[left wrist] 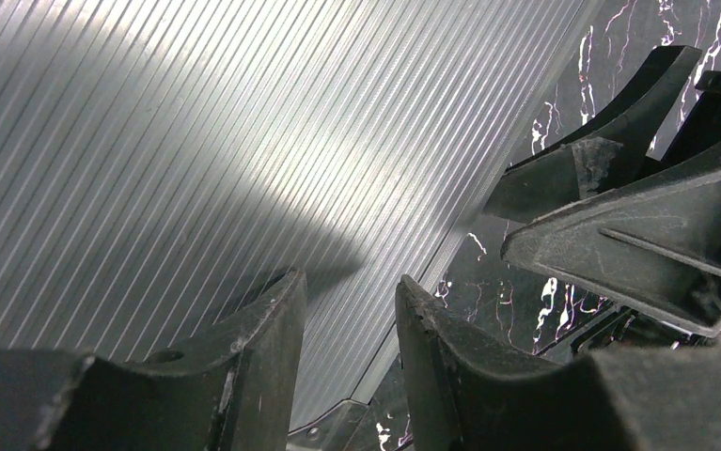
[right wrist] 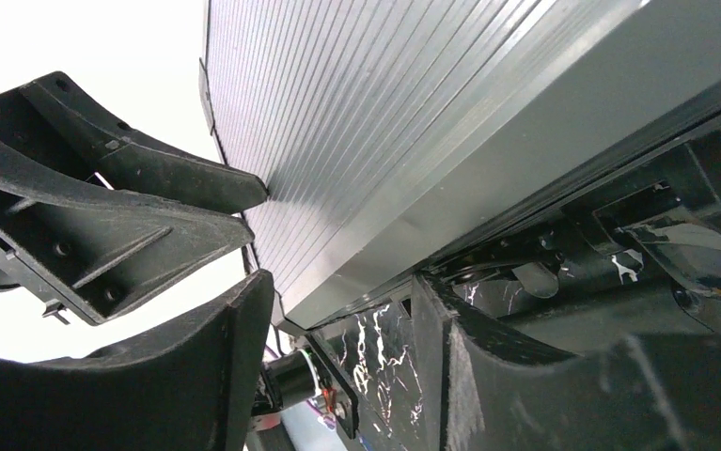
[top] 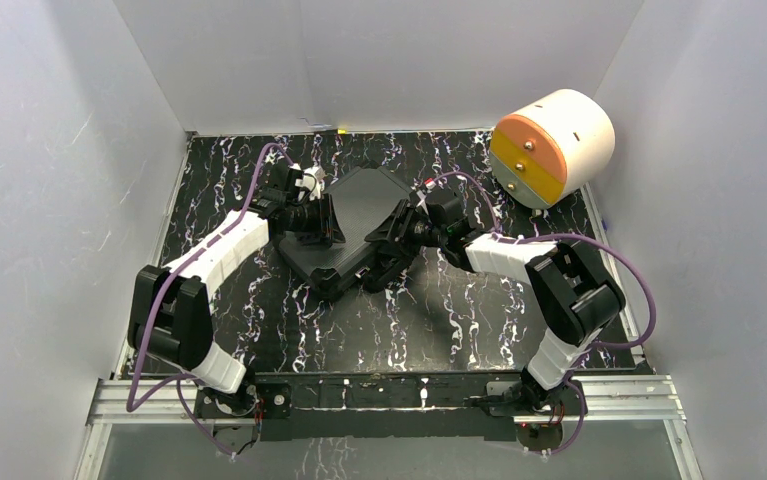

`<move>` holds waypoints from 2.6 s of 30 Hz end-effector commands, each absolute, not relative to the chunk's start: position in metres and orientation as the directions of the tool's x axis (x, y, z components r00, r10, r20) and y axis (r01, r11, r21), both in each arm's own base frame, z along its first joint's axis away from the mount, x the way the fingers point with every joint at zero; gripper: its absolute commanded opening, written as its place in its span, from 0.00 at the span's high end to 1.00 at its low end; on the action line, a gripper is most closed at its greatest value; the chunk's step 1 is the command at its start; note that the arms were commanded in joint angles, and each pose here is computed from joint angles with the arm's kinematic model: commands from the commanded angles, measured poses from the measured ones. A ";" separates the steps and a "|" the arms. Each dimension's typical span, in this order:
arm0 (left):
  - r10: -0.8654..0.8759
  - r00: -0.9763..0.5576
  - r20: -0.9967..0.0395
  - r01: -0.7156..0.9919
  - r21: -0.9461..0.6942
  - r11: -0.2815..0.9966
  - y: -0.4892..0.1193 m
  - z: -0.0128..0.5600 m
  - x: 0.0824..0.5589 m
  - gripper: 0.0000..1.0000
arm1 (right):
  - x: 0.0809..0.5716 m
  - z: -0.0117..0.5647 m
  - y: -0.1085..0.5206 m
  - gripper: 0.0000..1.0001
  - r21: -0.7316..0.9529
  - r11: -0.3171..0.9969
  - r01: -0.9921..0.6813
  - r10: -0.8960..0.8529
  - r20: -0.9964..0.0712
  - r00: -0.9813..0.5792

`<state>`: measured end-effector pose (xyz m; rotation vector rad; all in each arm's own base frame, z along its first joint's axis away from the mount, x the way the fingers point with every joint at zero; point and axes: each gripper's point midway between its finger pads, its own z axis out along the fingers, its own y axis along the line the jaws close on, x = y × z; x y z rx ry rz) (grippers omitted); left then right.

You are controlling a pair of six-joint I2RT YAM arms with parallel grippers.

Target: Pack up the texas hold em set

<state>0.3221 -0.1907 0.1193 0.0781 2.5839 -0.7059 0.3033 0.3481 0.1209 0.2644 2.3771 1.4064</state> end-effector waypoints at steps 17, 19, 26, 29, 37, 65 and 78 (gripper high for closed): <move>-0.065 -0.828 -0.557 0.198 -0.398 0.896 -0.177 0.184 0.353 0.34 | 0.291 0.158 0.300 0.44 0.763 0.643 -0.066 0.374 -0.388 -0.843; -0.070 -0.811 -0.581 0.183 -0.364 0.913 -0.170 0.191 0.364 0.28 | 0.288 0.148 0.293 0.44 0.744 0.667 -0.040 0.373 -0.381 -0.846; -0.102 -0.811 -0.577 0.118 -0.332 0.936 -0.132 0.178 0.401 0.13 | 0.287 0.117 0.293 0.59 0.696 0.718 0.023 0.346 -0.328 -0.879; -0.093 -0.821 -0.563 0.148 -0.368 0.918 -0.122 0.171 0.411 0.07 | 0.292 0.110 0.302 0.64 0.692 0.722 0.007 0.315 -0.319 -0.894; -0.018 -0.883 -0.469 0.206 -0.422 0.883 -0.122 0.139 0.412 0.02 | 0.304 0.096 0.319 0.68 0.674 0.738 -0.017 0.264 -0.312 -0.913; -0.022 -0.977 -0.212 0.101 -0.554 0.826 -0.137 0.076 0.368 0.49 | 0.310 0.035 0.321 0.84 0.504 0.861 0.067 0.241 -0.287 -0.927; -0.047 -0.987 -0.155 0.050 -0.570 0.820 -0.139 0.067 0.356 0.56 | 0.335 0.015 0.333 0.98 0.513 0.840 0.176 0.368 -0.303 -0.879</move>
